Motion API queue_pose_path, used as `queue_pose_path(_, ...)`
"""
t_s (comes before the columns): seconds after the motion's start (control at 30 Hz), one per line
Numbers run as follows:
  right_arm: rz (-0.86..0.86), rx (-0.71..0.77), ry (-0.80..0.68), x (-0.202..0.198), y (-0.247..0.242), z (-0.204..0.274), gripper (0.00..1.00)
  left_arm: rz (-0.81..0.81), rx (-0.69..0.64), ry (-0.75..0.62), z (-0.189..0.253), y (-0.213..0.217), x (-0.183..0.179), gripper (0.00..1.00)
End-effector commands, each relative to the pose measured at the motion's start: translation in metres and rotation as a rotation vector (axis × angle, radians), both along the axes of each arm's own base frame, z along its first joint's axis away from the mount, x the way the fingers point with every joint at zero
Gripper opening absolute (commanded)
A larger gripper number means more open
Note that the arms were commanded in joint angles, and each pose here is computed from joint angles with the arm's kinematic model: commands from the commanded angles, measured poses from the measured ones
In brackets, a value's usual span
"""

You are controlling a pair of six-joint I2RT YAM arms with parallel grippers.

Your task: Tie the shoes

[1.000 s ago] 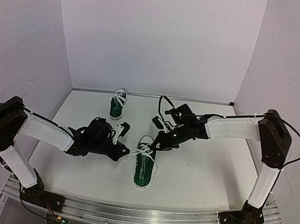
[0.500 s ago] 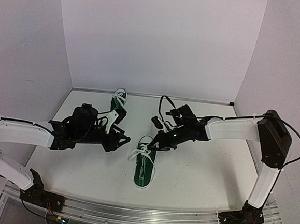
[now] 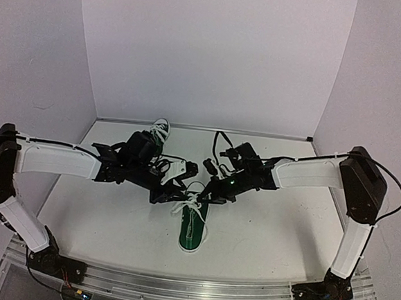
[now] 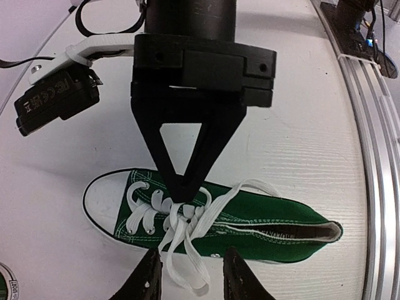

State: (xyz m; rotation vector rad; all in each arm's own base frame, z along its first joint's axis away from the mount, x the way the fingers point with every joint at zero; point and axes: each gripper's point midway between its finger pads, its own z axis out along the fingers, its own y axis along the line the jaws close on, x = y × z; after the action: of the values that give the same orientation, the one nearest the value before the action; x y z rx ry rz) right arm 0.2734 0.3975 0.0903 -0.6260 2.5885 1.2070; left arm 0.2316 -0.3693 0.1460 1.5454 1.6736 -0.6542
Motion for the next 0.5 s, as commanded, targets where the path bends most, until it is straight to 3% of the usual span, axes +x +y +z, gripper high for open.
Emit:
queue_pose_path(0.0, -0.022, -0.002, 0.007, 0.004, 0.002, -0.006, 0.00, -0.131, 0.037, -0.001, 0.003, -0.017, -0.001, 0.29)
queue_pose_path(0.47, -0.028, -0.002, 0.016, 0.006, 0.000, -0.008, 0.00, -0.222, 0.136, 0.069, -0.027, -0.032, 0.003, 0.20)
